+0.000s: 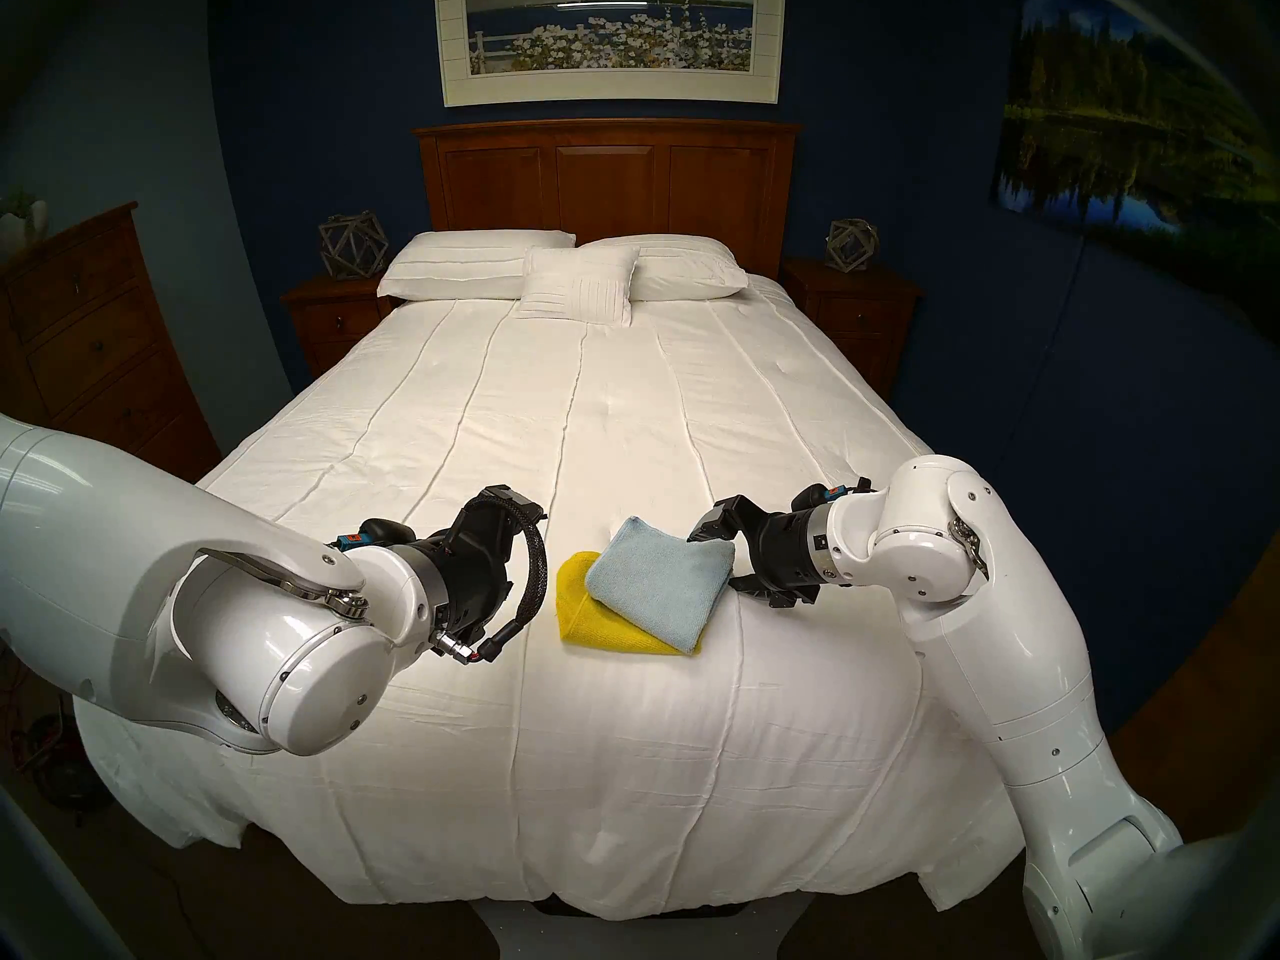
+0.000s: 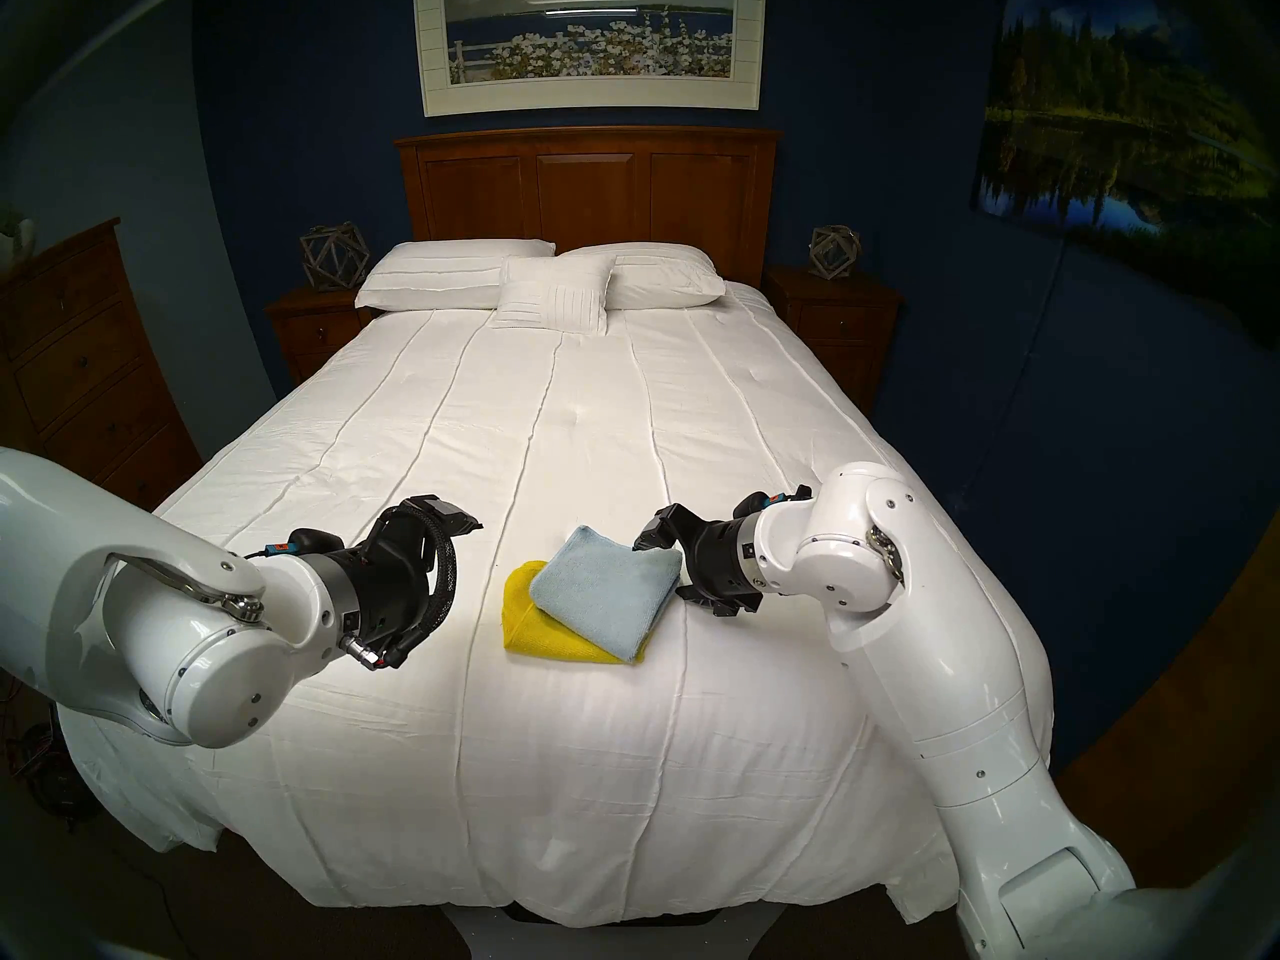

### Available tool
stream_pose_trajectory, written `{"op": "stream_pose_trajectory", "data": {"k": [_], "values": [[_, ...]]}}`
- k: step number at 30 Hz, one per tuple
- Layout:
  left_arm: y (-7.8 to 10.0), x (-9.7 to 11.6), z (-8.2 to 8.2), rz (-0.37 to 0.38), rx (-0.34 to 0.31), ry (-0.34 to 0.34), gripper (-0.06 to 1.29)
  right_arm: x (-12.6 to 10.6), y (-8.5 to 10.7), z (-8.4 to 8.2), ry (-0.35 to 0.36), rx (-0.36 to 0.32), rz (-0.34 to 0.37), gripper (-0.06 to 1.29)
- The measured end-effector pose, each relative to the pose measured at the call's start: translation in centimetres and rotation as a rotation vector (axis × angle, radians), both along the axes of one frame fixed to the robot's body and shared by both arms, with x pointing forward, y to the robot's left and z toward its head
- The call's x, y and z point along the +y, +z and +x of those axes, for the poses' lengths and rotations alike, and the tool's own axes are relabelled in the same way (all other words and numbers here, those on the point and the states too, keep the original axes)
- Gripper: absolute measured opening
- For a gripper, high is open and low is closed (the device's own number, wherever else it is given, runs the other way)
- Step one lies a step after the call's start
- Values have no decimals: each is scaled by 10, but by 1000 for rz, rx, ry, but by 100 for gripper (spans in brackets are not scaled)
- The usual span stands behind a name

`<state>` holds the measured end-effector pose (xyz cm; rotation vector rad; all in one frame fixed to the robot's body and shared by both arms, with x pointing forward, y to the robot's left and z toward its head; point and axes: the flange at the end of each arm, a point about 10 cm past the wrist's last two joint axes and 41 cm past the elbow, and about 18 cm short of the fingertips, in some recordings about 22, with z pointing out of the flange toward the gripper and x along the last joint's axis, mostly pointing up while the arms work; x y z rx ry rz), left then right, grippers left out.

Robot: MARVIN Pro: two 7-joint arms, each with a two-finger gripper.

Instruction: Fold the hand towels twice and stack them up

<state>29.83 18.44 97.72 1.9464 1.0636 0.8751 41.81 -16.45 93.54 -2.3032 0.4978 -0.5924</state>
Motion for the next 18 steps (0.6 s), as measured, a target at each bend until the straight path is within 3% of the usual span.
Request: {"op": "stream_pose_trajectory", "data": {"k": [8,18], "values": [[3,-2,1,0,-7,-9,123,-19,11,-1,-68,-2,-42,115],[10,-16,2,-20,-13,-69,123,-33,18,0,-190,48,-91,119]]}}
